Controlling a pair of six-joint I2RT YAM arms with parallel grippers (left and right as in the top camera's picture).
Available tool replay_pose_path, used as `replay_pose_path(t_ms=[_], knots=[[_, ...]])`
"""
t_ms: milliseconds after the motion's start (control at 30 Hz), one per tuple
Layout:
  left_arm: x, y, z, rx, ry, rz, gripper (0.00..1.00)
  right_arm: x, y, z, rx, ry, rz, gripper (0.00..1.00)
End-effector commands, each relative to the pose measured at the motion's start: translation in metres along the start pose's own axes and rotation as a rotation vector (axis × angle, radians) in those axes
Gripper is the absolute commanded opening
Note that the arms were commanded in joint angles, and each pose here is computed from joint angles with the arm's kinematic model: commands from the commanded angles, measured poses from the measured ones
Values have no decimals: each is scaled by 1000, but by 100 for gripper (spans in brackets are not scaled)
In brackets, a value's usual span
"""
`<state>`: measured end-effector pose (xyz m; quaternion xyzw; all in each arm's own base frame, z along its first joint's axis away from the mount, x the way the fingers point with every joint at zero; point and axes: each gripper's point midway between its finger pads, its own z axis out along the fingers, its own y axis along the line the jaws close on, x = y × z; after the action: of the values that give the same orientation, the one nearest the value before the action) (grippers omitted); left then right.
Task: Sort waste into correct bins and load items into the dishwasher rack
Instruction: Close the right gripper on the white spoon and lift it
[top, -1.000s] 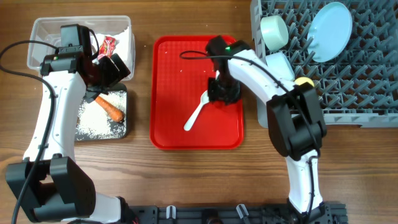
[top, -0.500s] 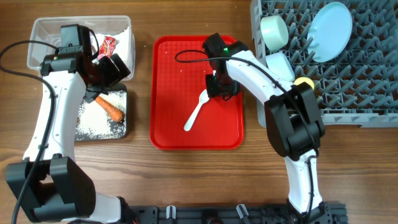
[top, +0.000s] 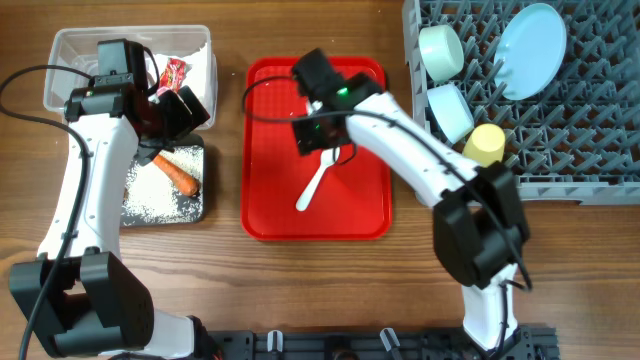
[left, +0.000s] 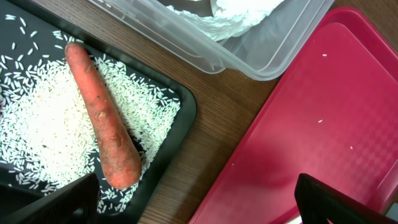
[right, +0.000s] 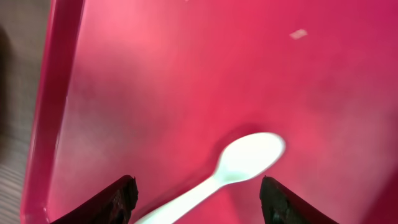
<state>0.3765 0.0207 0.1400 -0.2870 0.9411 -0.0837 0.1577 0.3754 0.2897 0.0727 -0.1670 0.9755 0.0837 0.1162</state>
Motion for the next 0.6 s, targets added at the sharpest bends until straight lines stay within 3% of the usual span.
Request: replay_pose_path(t_ms=[0,367,567], knots=[[-2,1,-1,-7,-8,-10,100,21,-4,32,76,80,-46,67],[-2,1,-1,-7,-8,-10,100,79,-34,73,176,213,-52,67],[-2,1,-1,-7,-8,-10,100,83,-50,79,220,202,-9,66]])
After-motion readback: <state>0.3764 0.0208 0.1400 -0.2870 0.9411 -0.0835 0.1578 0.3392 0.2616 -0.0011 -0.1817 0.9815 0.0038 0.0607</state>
